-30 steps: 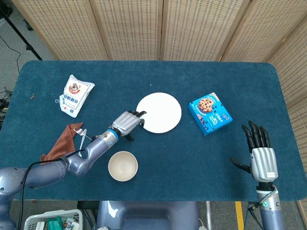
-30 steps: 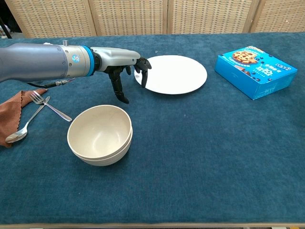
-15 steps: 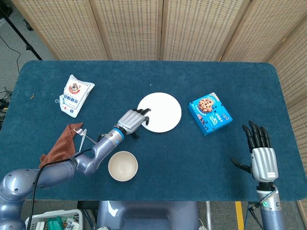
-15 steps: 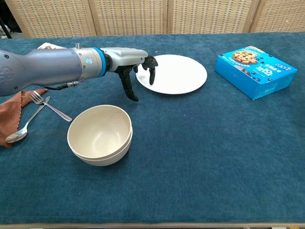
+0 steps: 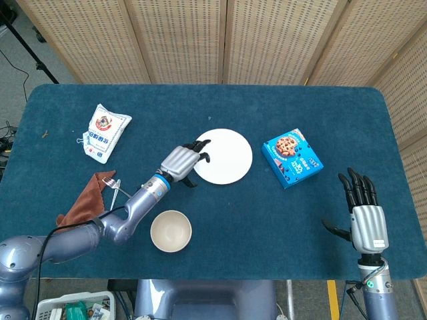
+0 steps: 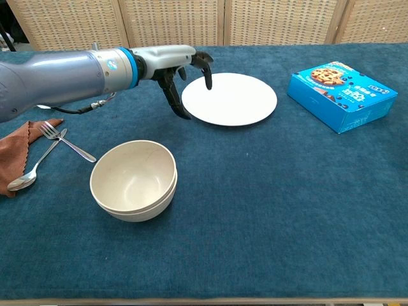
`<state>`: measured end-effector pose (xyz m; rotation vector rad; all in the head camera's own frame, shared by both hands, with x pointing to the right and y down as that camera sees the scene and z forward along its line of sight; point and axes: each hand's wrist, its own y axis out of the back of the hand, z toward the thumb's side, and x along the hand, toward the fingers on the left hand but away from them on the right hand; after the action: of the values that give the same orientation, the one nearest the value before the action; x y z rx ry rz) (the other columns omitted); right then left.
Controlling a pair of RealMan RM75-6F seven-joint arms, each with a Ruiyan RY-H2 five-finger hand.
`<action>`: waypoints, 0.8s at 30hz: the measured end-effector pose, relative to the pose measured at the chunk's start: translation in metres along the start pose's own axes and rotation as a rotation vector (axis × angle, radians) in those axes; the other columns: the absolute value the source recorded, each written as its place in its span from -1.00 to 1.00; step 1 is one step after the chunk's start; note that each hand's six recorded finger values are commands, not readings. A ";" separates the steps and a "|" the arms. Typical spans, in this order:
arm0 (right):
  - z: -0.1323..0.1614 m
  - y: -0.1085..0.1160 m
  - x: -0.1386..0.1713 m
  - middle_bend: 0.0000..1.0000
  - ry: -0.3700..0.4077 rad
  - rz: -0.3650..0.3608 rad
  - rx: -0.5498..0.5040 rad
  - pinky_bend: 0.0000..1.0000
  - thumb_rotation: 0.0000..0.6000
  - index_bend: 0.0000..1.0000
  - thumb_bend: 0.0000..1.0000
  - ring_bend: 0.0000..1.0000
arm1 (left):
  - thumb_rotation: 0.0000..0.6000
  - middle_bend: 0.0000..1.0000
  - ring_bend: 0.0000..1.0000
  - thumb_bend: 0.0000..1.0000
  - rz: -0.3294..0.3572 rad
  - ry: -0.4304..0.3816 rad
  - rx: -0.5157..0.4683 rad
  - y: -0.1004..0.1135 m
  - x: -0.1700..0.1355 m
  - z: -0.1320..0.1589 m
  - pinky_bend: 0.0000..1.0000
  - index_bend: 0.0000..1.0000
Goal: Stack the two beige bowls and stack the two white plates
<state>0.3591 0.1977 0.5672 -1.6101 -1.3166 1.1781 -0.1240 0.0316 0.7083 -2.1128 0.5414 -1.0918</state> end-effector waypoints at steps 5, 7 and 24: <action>0.003 -0.001 0.001 -1.00 0.010 0.003 0.000 -1.00 1.00 -1.00 -1.00 -1.00 | 1.00 -1.00 -1.00 -0.83 0.043 0.022 -0.007 0.031 -0.017 -0.022 -1.00 -1.00; 0.005 -0.001 0.001 -1.00 0.015 0.003 0.003 -1.00 1.00 -1.00 -1.00 -1.00 | 1.00 -1.00 -1.00 -0.84 0.053 0.034 0.000 0.043 -0.027 -0.032 -1.00 -1.00; 0.016 0.003 0.006 -1.00 0.045 -0.004 0.020 -1.00 1.00 -1.00 -1.00 -1.00 | 1.00 -1.00 -1.00 -0.84 0.165 0.201 0.011 0.084 -0.192 -0.132 -1.00 -1.00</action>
<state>0.3449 0.2033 0.5585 -1.6096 -1.2755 1.1431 -0.3449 0.0447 0.5964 -1.9222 0.7887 -1.2144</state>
